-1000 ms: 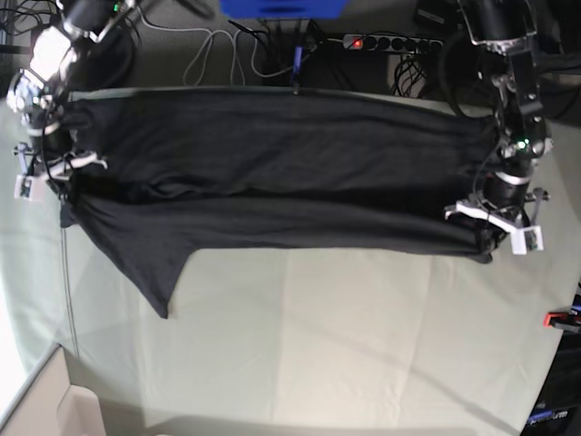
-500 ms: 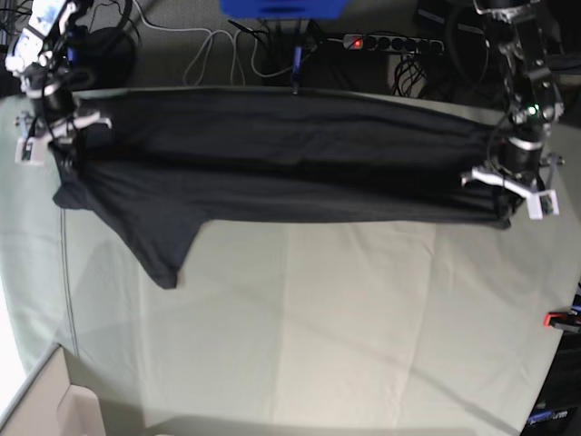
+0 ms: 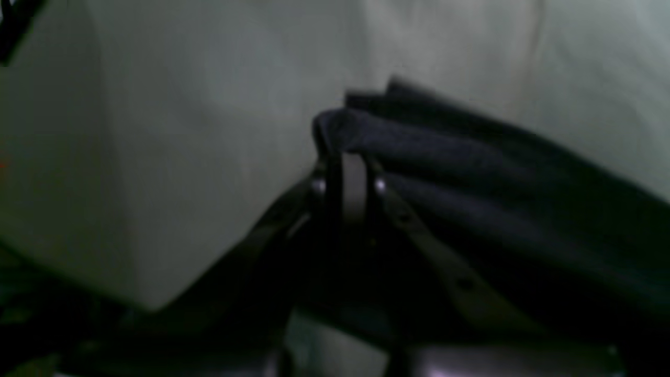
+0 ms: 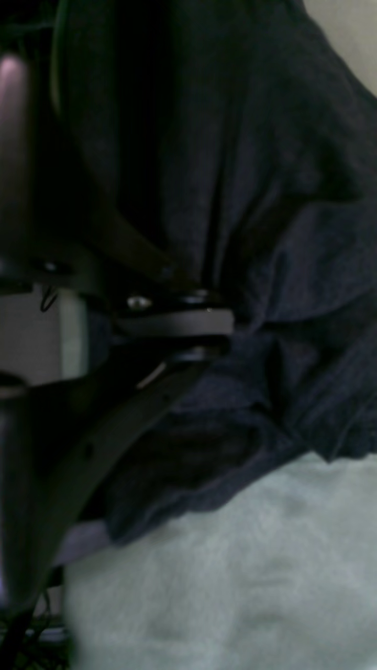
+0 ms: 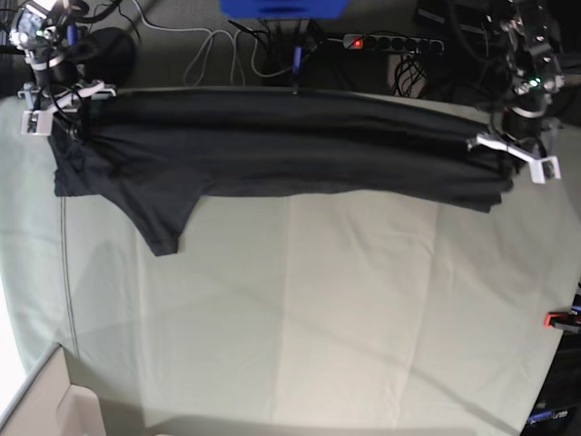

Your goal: Layout the t-shirt on the table in an organized manner, then fold the t-shirt properly

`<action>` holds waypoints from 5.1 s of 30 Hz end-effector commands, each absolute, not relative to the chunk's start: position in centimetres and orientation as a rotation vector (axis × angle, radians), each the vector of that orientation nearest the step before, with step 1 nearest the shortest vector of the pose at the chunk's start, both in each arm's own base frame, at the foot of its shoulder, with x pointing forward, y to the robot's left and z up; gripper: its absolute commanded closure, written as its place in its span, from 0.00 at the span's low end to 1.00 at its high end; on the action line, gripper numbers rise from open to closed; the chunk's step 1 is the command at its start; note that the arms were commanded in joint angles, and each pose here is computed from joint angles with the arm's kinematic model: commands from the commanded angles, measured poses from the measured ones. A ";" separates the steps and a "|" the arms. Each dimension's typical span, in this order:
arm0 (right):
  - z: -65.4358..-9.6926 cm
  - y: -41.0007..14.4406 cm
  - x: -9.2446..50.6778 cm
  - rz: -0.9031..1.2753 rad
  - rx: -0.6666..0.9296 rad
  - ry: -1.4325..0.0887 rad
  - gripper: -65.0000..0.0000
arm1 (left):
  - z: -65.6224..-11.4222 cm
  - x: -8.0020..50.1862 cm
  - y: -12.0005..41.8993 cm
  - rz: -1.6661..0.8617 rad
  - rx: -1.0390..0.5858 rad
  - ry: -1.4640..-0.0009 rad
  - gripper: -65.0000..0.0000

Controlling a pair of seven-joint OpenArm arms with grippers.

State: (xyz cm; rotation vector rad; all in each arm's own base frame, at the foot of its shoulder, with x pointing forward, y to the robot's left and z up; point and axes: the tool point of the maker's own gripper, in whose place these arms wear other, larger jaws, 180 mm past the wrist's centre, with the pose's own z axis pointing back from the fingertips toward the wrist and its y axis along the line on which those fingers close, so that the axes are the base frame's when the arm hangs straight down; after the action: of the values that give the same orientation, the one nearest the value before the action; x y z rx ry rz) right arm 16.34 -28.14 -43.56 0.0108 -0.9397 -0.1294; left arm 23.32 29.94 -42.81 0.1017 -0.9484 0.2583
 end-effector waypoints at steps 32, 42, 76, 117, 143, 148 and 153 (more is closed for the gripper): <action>-40.2 -32.8 15.8 -0.218 -0.065 -1.049 0.52 | -44.6 24.6 27.4 0.213 0.036 -0.923 0.83; -36.7 -28.4 24.4 -0.084 0.029 -1.160 0.52 | -44.6 24.5 27.6 0.215 0.043 -0.921 0.68; -35.5 -24.7 27.3 0.133 -0.138 -1.037 1.00 | -44.8 23.6 28.8 0.245 0.074 -0.909 0.68; -43.3 -28.3 18.5 -0.110 -0.127 -0.802 0.50 | -44.0 24.8 29.2 0.262 0.070 -0.946 0.07; -41.5 -32.6 18.4 -0.223 -0.220 -0.850 0.49 | -46.0 24.4 27.2 0.230 -0.023 -0.902 0.98; -40.8 -34.1 18.3 -0.235 -0.253 -0.861 0.49 | -41.3 25.8 29.3 0.268 0.033 -1.041 1.00; -40.7 -34.1 18.3 -0.238 -0.254 -0.862 0.49 | -37.8 26.1 27.8 0.233 0.038 -1.128 1.00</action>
State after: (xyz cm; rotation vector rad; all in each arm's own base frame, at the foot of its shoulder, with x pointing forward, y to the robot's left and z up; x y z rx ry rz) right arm 17.66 -33.45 -42.00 -0.2332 -0.8136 -0.2396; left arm 25.95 27.67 -38.77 0.0351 -1.0898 0.2402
